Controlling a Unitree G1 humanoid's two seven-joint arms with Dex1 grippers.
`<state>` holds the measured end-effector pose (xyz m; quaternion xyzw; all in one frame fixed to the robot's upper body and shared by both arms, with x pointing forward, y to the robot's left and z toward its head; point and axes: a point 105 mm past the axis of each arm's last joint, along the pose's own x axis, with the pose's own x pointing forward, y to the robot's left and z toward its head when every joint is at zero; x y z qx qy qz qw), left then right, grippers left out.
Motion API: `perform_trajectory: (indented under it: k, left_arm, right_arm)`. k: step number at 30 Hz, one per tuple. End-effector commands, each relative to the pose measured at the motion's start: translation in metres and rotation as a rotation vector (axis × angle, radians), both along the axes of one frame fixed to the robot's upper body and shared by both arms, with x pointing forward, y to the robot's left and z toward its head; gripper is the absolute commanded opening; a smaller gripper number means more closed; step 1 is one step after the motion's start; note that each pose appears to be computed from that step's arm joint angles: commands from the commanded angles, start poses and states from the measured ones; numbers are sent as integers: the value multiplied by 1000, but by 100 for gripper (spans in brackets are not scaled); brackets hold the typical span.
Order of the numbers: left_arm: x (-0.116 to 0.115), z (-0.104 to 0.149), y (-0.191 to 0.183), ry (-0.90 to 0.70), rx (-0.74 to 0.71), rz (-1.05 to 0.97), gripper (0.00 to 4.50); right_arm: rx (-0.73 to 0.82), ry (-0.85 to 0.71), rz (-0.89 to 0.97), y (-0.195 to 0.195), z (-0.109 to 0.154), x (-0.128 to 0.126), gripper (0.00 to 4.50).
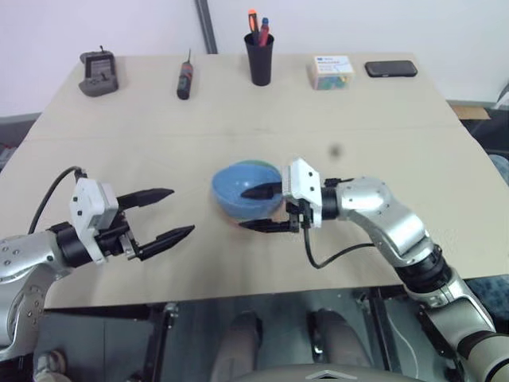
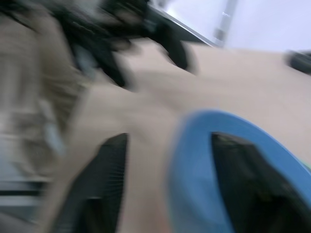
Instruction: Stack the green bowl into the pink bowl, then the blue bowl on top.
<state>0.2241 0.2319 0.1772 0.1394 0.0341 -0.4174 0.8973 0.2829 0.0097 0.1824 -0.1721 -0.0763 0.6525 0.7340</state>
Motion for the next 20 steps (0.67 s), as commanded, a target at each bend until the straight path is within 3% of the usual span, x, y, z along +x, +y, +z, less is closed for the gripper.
perform_trajectory:
  k: [1,5,6,10,15,20]
  left_arm:
    - [-5,9,-5,-29,-17,54,450]
    - [-7,-5,-7,1,38,98,450]
    - [-9,-8,-9,12,33,95,450]
    - [-11,-14,-9,52,-8,75,450]
    - [-18,-14,5,71,-4,74,450]
    - [-21,-11,16,73,31,60,450]
  right_arm:
    - [119,-85,-98,-36,36,2,318]
    - [141,-84,-195,-74,41,-4,318]
    - [122,-38,-231,-89,34,-3,362]
    - [3,72,-309,-136,7,-9,441]
    - [-64,81,-402,-178,3,-21,441]
    - [-80,86,-425,-190,5,-31,441]
